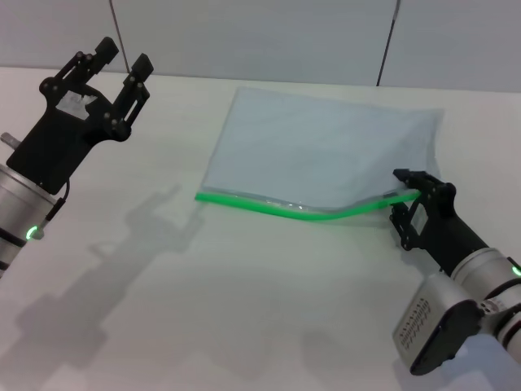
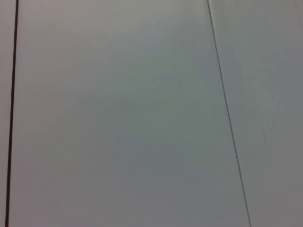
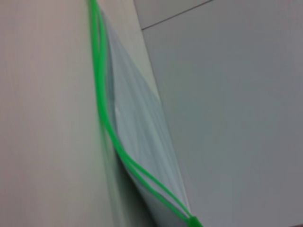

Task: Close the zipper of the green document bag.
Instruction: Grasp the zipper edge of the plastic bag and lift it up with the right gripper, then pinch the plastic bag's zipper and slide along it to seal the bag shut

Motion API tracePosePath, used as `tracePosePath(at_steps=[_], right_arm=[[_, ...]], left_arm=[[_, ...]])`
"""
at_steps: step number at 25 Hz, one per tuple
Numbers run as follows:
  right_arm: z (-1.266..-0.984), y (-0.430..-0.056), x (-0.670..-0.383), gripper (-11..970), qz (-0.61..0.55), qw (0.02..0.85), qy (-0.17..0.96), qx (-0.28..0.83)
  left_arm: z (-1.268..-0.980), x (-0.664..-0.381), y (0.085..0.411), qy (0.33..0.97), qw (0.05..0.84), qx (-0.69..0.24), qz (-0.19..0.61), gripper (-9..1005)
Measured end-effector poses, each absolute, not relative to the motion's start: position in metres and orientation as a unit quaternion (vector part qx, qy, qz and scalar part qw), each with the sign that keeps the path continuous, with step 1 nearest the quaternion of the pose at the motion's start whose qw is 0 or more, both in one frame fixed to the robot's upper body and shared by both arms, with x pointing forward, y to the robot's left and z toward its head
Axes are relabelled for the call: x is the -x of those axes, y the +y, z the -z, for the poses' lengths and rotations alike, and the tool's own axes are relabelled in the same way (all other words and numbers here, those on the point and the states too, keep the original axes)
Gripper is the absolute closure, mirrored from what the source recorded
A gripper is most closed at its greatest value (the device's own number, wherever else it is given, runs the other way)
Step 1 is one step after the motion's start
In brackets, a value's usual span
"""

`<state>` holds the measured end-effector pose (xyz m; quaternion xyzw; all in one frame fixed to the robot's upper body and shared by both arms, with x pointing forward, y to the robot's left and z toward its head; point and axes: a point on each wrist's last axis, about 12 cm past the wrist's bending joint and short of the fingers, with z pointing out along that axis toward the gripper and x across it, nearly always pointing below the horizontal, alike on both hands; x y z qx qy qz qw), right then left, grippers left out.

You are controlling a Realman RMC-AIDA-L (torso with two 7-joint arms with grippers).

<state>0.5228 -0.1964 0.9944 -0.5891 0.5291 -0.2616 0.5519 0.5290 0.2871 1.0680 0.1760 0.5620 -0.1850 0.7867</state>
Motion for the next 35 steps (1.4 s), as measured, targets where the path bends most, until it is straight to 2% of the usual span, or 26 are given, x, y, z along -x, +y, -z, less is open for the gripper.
tracePosePath(at_steps=[10, 15, 26, 35], right_arm=[[-0.995, -0.189, -0.526, 701, 0.252, 0.549, 0.53, 0.595], [-0.998, -0.184, -0.525, 850, 0.247, 0.558, 0.529, 0.591], [-1.008, -0.17, -0.523, 912, 0.238, 0.588, 0.507, 0.583], [-1.018, -0.147, -0.527, 911, 0.21, 0.605, 0.487, 0.594]], left_arm=[[-1.069, -0.53, 0.285, 0.561, 0.787, -0.176, 0.188, 491], [-1.068, -0.53, 0.285, 0.562, 0.786, -0.176, 0.188, 492], [-1.063, -0.538, 0.276, 0.587, 0.759, -0.207, 0.19, 492], [-1.052, -0.557, 0.24, 0.616, 0.679, -0.346, 0.2, 493]])
